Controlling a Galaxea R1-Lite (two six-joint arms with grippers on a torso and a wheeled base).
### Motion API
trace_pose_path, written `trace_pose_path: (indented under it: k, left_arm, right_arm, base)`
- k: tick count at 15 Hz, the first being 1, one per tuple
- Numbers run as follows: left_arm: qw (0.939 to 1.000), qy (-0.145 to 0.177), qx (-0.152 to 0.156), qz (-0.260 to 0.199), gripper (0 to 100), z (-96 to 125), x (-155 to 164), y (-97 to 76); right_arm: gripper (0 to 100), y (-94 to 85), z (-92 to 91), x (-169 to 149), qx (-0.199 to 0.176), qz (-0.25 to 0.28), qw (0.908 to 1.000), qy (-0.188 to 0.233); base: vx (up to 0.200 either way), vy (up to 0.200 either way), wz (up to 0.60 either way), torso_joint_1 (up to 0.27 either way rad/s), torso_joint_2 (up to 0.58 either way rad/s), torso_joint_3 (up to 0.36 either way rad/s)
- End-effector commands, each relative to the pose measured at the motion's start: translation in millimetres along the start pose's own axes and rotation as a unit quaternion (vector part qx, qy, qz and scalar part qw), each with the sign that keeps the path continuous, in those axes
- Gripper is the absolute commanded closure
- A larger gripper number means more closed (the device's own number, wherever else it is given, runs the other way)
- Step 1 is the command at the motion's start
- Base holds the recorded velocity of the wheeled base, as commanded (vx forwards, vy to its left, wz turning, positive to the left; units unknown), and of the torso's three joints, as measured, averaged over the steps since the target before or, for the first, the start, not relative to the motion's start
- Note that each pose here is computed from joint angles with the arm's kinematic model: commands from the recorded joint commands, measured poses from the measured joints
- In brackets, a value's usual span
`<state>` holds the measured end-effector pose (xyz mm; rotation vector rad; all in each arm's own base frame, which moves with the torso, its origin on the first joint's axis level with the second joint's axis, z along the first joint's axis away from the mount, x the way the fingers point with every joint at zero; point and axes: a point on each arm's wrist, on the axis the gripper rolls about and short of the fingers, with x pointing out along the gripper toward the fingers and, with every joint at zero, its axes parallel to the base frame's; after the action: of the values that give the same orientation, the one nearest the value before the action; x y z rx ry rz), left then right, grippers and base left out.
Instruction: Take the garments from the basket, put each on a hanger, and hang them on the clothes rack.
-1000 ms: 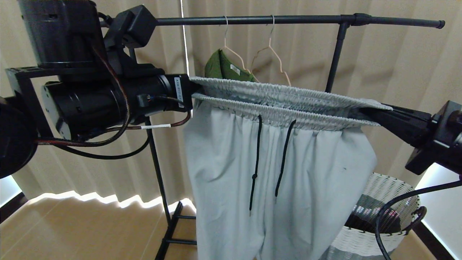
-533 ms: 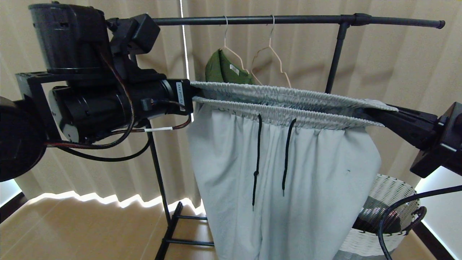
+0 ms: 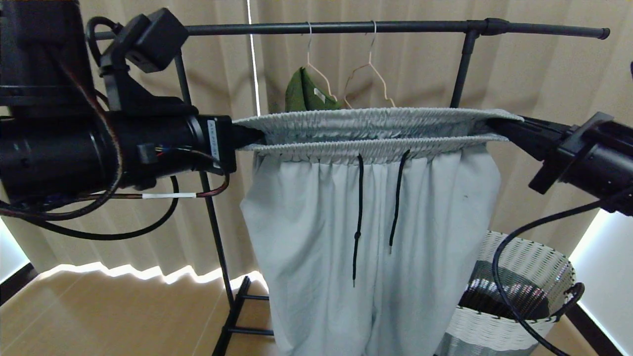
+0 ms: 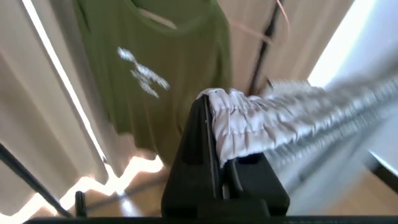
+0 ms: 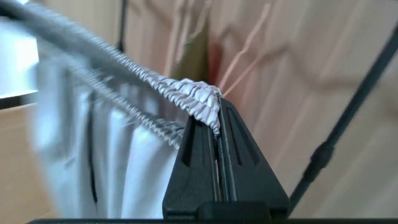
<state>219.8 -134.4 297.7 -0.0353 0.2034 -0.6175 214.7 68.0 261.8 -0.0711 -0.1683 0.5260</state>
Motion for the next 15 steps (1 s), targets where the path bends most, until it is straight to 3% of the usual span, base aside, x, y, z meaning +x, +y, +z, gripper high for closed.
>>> trace_pose_path:
  k: [1, 5, 6, 10, 15]
  left_arm:
    - [0.9995, -0.021, 0.004, -0.023, 100, 8.7, -27.5, -4.0]
    - [0.9956, -0.015, 0.018, -0.090, 100, 0.1, -46.8, -8.6]
    - [0.9929, -0.014, 0.035, -0.113, 100, -2.9, -49.5, -9.9]
    - [0.9812, -0.009, 0.042, -0.188, 100, -11.8, -61.8, -21.7]
    - [0.9804, -0.006, 0.045, -0.192, 100, -13.4, -61.0, -24.3]
  right_arm:
    - [100, -8.4, -9.8, 31.9, 0.001, -0.014, 0.9999, 0.008]
    - [100, -14.1, -19.5, 67.7, -0.003, -0.041, 0.9990, -0.015]
    - [100, -8.3, -21.9, 75.8, -0.003, -0.031, 0.9992, -0.027]
    - [100, -1.0, -21.2, 77.4, -0.002, -0.020, 0.9991, -0.038]
    - [100, -0.5, -25.4, 72.5, -0.001, -0.026, 0.9993, -0.026]
  base:
    - [0.000, 0.000, 0.00, 0.000, 0.00, 0.000]
    - [0.000, 0.000, 0.00, 0.000, 0.00, 0.000]
    - [0.000, 0.000, 0.00, 0.000, 0.00, 0.000]
    - [0.000, 0.000, 0.00, 0.000, 0.00, 0.000]
    - [0.000, 0.000, 0.00, 0.000, 0.00, 0.000]
